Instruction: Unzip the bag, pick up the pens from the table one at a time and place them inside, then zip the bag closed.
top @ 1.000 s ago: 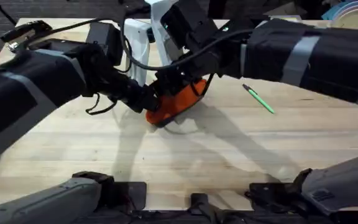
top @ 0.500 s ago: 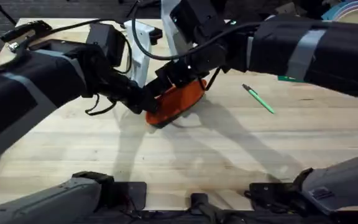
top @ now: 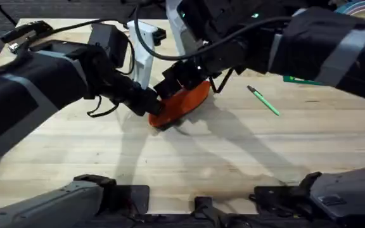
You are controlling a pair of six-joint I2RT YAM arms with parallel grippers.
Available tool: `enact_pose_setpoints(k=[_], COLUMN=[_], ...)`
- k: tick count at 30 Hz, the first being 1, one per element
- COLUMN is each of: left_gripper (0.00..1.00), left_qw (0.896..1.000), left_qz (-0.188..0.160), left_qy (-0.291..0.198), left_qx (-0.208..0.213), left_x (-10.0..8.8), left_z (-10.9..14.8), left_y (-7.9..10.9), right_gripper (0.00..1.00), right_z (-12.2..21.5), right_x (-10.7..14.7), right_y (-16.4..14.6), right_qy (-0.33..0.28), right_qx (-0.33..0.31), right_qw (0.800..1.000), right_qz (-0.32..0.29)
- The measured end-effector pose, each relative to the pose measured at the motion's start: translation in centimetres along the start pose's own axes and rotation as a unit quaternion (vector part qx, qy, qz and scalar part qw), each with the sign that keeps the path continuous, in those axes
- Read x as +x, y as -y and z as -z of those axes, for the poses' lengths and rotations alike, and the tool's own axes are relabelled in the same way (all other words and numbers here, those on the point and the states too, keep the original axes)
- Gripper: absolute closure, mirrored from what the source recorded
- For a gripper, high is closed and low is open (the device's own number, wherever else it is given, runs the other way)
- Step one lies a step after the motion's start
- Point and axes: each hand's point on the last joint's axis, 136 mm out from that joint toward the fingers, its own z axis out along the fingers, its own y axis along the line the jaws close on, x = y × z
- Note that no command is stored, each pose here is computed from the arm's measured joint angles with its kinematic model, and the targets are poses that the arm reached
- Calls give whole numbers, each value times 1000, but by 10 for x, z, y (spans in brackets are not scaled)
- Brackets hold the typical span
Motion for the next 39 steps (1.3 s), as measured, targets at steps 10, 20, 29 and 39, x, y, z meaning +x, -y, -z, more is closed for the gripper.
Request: enact_pose_setpoints(k=[10,20,29,39], left_gripper=[928,591,8,9], left_qw=[1000,1000,1000,1000], left_qz=[1,0,4,1], left_qy=[1,1,1,9], left_qx=[0,0,0,-1], left_x=[0,-1,-1,0], left_z=[0,0,0,9], left_y=[0,0,0,6], right_gripper=[4,4,4,5], right_z=[22,49,59,86], right_x=[0,-10,-13,-34], right_y=[21,40,43,38], right_qy=[7,38,49,64], right_qx=[9,24,29,26], right_qw=[1000,999,998,994], right_qz=[-12,6,32,86])
